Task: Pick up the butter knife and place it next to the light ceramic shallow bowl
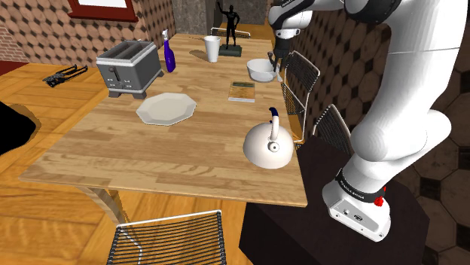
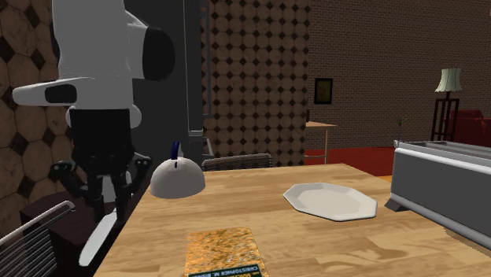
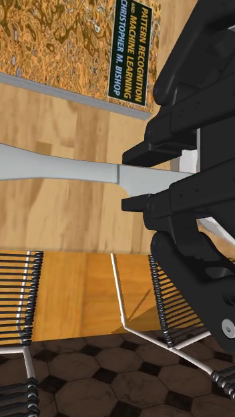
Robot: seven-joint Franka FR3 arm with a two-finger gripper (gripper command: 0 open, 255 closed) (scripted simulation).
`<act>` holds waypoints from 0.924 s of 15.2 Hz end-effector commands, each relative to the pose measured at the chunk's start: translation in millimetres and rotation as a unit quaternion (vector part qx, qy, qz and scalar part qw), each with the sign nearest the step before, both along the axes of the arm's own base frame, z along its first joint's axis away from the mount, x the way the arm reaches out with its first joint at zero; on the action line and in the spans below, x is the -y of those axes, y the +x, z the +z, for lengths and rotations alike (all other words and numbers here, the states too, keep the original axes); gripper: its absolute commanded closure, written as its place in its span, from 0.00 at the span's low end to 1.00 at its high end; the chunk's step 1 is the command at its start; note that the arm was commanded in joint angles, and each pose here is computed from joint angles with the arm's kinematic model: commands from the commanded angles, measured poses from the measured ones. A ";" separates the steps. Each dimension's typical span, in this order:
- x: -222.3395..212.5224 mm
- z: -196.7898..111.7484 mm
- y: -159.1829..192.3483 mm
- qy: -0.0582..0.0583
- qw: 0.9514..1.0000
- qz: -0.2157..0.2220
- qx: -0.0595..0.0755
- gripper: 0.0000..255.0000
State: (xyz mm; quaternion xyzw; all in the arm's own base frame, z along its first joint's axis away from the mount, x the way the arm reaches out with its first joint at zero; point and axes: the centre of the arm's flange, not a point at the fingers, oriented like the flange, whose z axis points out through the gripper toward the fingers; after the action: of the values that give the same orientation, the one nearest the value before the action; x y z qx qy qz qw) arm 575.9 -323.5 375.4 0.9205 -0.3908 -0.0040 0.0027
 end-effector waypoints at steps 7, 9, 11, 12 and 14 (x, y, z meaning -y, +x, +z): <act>1.1 -41.8 -0.5 0.000 1.000 0.000 0.000 1.00; 1.1 -52.4 -0.5 0.000 1.000 0.000 0.000 1.00; 1.1 -62.9 -0.5 0.000 1.000 0.000 0.000 1.00; 1.1 -68.2 -0.5 0.000 1.000 0.000 0.000 1.00; 1.1 -78.8 -0.5 0.000 1.000 0.000 0.000 1.00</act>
State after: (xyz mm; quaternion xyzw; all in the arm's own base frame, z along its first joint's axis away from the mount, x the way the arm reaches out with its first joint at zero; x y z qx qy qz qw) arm 574.5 -324.7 303.3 0.9205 -0.3908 -0.0032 0.0029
